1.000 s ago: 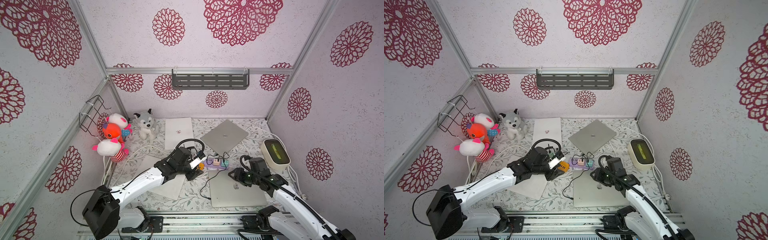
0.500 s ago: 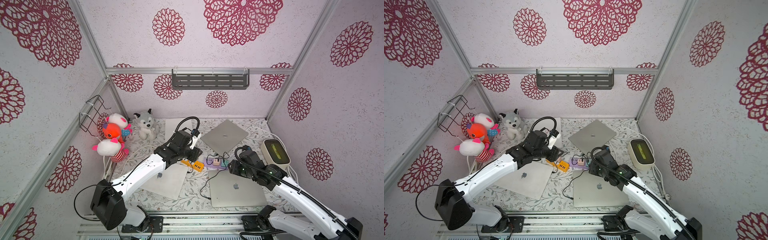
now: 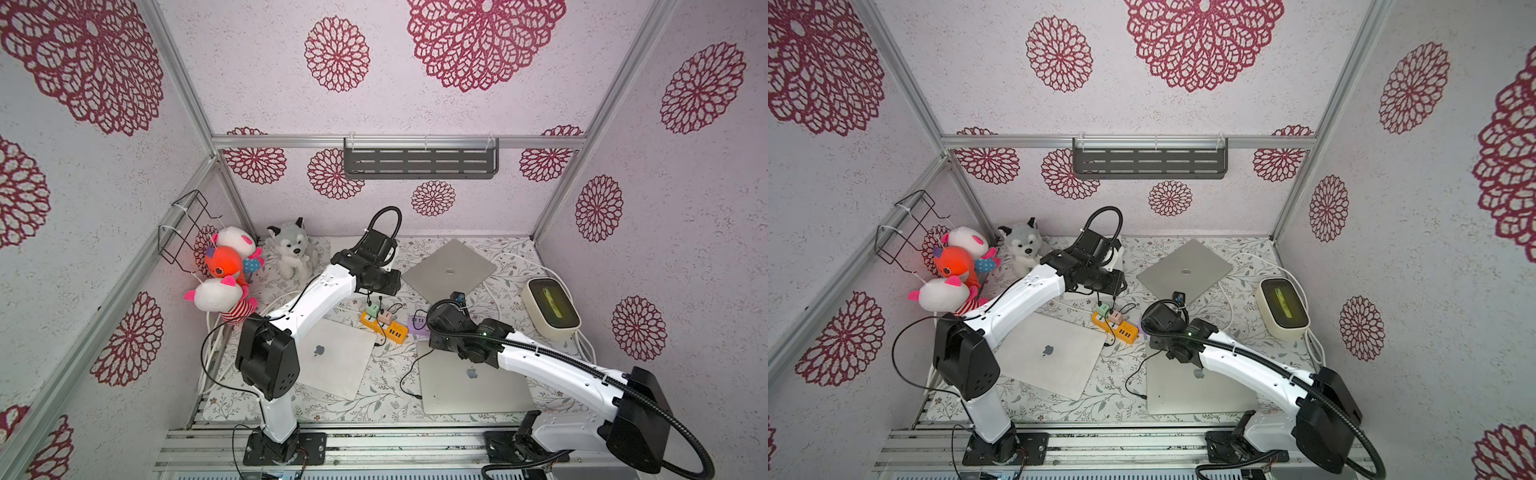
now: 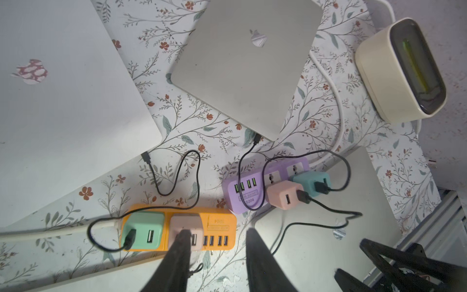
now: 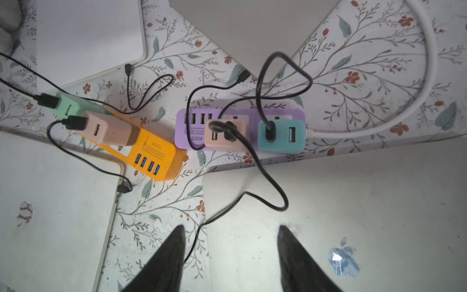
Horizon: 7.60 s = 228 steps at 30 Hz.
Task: Unplug the laptop charger
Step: Remove the plug from the socket.
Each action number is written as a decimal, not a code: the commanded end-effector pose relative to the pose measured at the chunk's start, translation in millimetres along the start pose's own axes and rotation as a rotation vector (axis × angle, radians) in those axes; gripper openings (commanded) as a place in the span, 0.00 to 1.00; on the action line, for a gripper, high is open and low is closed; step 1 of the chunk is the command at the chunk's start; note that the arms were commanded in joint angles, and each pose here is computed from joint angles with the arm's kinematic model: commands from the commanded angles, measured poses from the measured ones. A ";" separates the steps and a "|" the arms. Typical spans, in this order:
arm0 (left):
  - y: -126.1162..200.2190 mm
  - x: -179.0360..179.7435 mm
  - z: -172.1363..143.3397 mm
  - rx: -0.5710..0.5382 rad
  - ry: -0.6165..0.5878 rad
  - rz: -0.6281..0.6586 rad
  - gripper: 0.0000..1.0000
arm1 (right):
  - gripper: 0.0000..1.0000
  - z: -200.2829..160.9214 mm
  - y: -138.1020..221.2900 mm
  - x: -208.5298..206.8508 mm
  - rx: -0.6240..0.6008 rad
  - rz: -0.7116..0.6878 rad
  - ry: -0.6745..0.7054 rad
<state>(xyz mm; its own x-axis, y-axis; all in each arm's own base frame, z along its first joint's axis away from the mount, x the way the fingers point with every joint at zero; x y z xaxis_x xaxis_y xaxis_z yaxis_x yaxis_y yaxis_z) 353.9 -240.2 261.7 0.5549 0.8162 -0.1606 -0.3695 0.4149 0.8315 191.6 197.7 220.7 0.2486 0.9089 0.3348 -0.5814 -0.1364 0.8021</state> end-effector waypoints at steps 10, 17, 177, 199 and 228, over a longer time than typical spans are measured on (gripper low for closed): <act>-58.1 -4.5 -4.3 0.195 0.053 -0.129 0.11 | 0.63 12.1 -25.1 15.3 -0.048 0.003 -0.101; -78.2 -11.0 -12.6 0.224 0.071 -0.162 0.04 | 0.61 17.0 -39.2 16.9 -0.023 0.001 -0.111; -162.2 -22.4 -61.2 0.529 0.100 -0.084 0.00 | 0.33 21.7 -78.2 42.3 -0.054 -0.078 0.037; -164.9 -25.0 -64.3 0.540 0.094 -0.078 0.00 | 0.33 22.1 -72.6 46.8 -0.056 -0.036 0.022; -169.1 -25.2 -68.0 0.555 0.089 -0.073 0.00 | 0.32 28.0 -73.5 38.9 -0.102 -0.219 0.116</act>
<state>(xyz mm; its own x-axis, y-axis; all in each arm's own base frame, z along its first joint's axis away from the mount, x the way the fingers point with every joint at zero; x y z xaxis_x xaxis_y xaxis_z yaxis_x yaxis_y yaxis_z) 362.5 -307.1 132.8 0.4994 0.8067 -0.3160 0.0471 0.3390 0.9396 262.1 232.2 170.1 0.2782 0.9511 0.1341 -0.5495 0.0431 0.8344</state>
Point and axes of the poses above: each gripper's point midway between its finger pads, its own y axis back along the fingers, its own x axis along the line the jaws close on, z = x × y, the point moved 10 cm from there along y, back along the fingers, and after that the axes turned 12 degrees about -y, right-handed, at the moved point
